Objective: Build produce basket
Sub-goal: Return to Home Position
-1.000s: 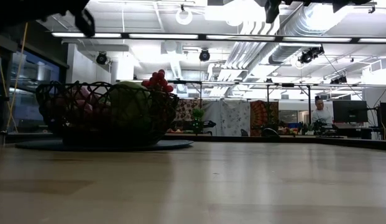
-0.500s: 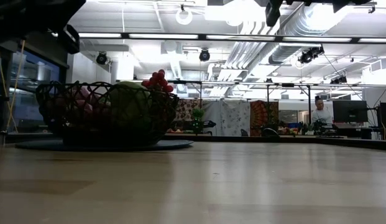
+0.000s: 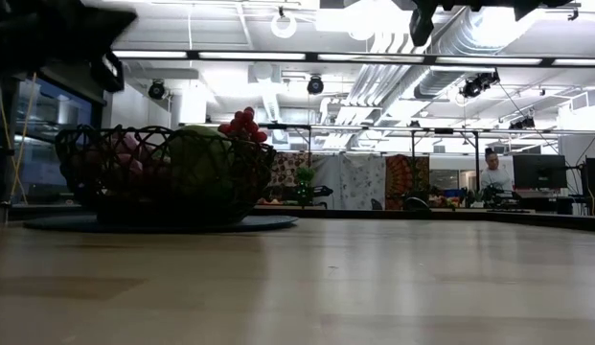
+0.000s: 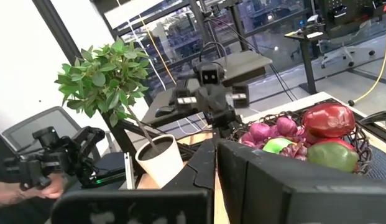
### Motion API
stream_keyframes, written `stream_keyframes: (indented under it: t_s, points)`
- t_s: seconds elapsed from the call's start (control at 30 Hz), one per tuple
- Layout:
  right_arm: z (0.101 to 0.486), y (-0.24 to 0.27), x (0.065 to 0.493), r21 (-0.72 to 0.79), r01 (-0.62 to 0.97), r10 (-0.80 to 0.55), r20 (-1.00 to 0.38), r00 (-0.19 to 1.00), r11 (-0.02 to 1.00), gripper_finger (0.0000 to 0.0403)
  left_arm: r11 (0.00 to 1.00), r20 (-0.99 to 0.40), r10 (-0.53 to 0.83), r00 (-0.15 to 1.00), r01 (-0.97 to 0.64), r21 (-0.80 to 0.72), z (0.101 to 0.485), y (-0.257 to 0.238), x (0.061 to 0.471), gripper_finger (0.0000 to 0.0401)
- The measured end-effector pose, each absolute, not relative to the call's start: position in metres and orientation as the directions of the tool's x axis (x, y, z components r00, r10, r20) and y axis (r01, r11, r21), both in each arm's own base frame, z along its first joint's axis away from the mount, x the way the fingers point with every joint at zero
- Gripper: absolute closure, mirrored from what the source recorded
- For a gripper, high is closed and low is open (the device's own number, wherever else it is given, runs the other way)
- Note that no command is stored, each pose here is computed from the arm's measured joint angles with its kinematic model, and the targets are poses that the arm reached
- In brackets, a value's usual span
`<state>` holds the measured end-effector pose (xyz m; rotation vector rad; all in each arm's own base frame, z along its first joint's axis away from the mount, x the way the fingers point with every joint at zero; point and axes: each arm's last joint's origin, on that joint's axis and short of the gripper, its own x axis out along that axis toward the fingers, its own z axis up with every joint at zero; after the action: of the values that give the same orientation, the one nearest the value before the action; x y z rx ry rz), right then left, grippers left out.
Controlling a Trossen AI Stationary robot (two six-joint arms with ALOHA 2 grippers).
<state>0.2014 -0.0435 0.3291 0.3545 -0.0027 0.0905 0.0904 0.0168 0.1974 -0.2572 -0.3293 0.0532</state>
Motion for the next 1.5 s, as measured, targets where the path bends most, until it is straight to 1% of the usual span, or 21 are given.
stream_keyframes:
  t_s: [0.1,0.17,0.3,0.63,0.73,0.8,0.93,1.17,1.37,1.5]
  points:
    - [0.329,-0.043,0.201,0.347,-0.089,0.088,0.019,0.996,0.934,0.0403,0.966,0.195,0.167,0.967,-0.121,-0.227,0.185,0.019,0.093,0.0401]
    - [0.329,-0.044,0.201,0.349,-0.089,0.089,0.018,0.996,0.933,0.0403,0.965,0.131,0.188,0.973,-0.159,-0.207,0.179,0.020,0.094,0.0401]
    - [0.329,-0.043,0.201,0.347,-0.091,0.090,0.018,0.996,0.934,0.0403,0.971,0.031,0.126,0.992,-0.117,-0.207,0.169,0.018,0.095,0.0401]
    - [0.328,-0.043,0.201,0.326,-0.093,0.094,0.011,0.995,0.941,0.0403,0.967,0.017,0.144,0.989,-0.137,-0.216,0.168,0.019,0.096,0.0401]
    - [0.325,-0.043,0.199,0.344,-0.083,0.100,-0.034,0.994,0.935,0.0403,0.965,0.015,0.148,0.989,-0.141,-0.222,0.168,0.019,0.096,0.0401]
    - [0.322,-0.041,0.196,0.328,-0.096,0.120,-0.053,0.991,0.940,0.0403,0.965,0.016,0.148,0.989,-0.141,-0.222,0.168,0.019,0.096,0.0401]
    - [0.304,-0.037,0.183,0.326,-0.115,0.143,-0.063,0.988,0.938,0.0403,0.965,0.016,0.148,0.989,-0.141,-0.222,0.168,0.019,0.096,0.0400]
    - [0.267,-0.026,0.141,0.317,-0.133,0.124,0.047,0.991,0.939,0.0403,0.965,0.016,0.148,0.989,-0.141,-0.222,0.168,0.019,0.096,0.0400]
    - [0.253,-0.017,0.109,0.289,-0.152,0.108,0.163,0.981,0.945,0.0403,0.965,0.015,0.148,0.989,-0.141,-0.222,0.168,0.019,0.096,0.0400]
    - [0.242,-0.011,0.100,0.260,-0.152,0.100,0.202,0.974,0.954,0.0403,0.965,0.015,0.148,0.989,-0.141,-0.222,0.168,0.019,0.096,0.0400]
